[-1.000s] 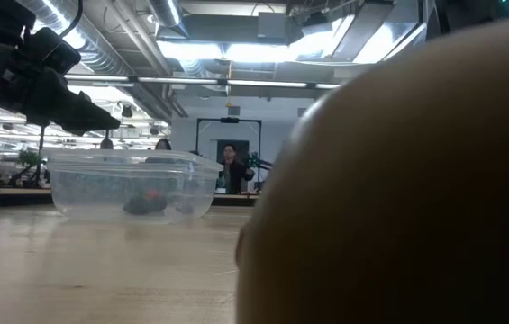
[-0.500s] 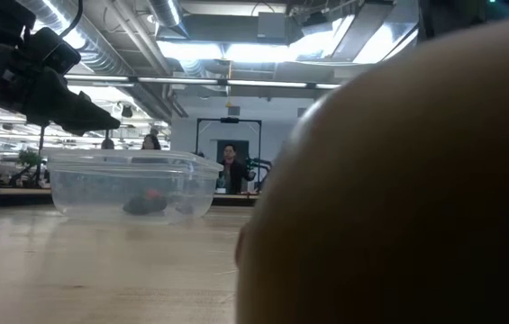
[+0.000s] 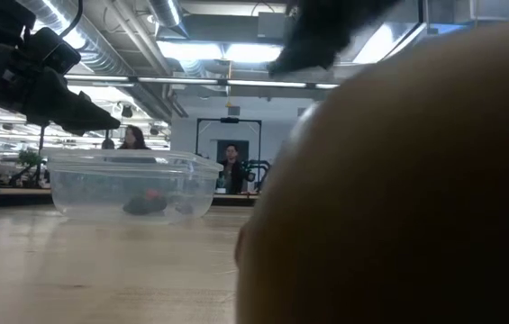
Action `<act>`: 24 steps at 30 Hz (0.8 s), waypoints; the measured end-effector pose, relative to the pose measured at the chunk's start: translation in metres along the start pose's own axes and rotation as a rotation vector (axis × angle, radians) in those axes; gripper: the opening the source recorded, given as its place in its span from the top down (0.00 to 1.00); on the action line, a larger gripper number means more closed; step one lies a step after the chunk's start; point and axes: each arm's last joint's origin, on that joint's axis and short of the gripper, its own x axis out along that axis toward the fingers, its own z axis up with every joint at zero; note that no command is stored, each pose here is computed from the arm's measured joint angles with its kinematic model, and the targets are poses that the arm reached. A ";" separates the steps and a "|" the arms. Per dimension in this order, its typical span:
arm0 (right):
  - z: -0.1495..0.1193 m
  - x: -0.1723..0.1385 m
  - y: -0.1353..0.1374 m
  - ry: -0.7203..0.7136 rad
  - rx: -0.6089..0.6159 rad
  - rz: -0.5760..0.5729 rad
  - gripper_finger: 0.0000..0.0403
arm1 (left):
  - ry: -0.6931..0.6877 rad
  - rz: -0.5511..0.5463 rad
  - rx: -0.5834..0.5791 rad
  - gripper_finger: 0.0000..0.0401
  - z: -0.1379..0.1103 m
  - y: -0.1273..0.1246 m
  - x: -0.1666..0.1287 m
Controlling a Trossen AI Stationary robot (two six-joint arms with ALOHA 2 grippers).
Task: Pick and placing Produce into tupperware
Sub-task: Put the right cherry into the transparent bin
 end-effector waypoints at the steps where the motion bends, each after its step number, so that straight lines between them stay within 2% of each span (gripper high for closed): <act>1: 0.010 0.002 -0.004 -0.032 -0.018 -0.011 0.72 | 0.000 0.000 0.000 0.58 0.000 0.000 0.000; 4: 0.036 0.013 -0.016 -0.083 -0.049 -0.024 0.72 | 0.000 0.001 0.000 0.59 0.000 0.000 0.000; 7: 0.056 0.032 -0.026 -0.094 -0.052 0.011 0.71 | 0.000 0.001 0.000 0.59 0.000 0.000 0.000; 12: 0.070 0.082 -0.037 -0.074 -0.048 0.109 0.70 | 0.000 0.001 0.000 0.60 0.000 0.000 0.000; 15: 0.064 0.117 -0.038 -0.037 -0.053 0.160 0.70 | 0.000 0.000 0.000 0.58 0.000 0.000 0.000; 20: 0.037 0.172 -0.032 0.056 -0.052 0.230 0.70 | 0.000 0.000 0.000 0.57 0.000 0.000 0.000; 24: 0.016 0.199 -0.027 0.119 -0.054 0.238 0.70 | 0.000 0.001 0.001 0.58 0.000 0.000 0.000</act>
